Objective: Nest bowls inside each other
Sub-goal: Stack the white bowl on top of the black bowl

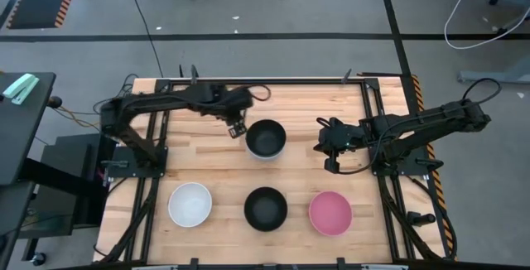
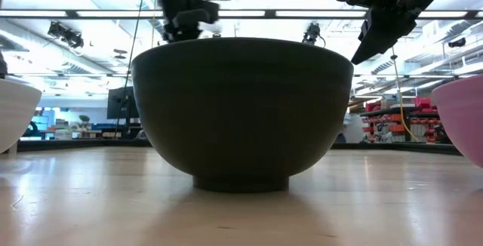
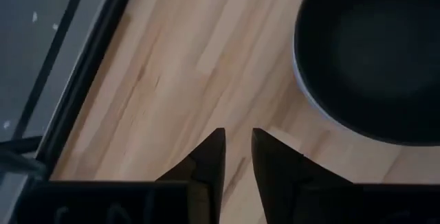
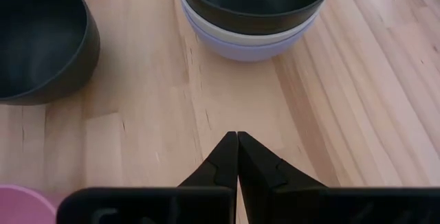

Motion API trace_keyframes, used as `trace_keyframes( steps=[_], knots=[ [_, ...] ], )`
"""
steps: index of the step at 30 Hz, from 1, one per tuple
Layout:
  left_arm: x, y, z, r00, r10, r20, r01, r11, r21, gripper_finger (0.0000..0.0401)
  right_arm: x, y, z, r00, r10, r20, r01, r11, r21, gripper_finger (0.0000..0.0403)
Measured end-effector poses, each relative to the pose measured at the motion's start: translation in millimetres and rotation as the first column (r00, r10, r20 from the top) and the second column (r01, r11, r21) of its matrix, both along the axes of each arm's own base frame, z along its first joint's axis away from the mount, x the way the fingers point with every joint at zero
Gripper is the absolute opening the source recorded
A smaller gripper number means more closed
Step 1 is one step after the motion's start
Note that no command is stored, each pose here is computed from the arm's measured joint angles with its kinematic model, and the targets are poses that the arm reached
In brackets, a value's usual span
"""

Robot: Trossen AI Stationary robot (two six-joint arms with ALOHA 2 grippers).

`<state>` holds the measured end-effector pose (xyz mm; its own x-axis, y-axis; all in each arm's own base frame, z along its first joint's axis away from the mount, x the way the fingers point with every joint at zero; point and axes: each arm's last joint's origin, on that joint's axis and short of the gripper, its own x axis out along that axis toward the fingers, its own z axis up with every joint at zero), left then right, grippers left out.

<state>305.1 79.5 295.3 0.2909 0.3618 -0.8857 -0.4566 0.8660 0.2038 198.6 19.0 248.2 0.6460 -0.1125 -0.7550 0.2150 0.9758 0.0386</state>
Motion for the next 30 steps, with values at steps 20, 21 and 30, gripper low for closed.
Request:
trace_keyframes(
  steps=[20,21,30],
  knots=[
    [-124.4,-55.7,-37.6,0.965,0.258,0.047,-0.233,0.925,-0.3,0.0078,-6.8,1.4,-5.4,0.988,-0.125,-0.089,0.139,0.973,0.183,0.0014],
    [-125.7,-59.3,-39.4,0.965,0.259,0.04,-0.232,0.917,-0.325,0.0077,-7.8,1.6,-6.1,0.986,-0.131,-0.103,0.149,0.969,0.197,0.0014],
    [-134.3,-91.0,-44.5,0.98,0.195,-0.046,-0.198,0.912,-0.358,0.0079,-15.2,14.3,-9.8,0.969,-0.153,-0.194,0.206,0.933,0.296,0.0014]
  ],
)
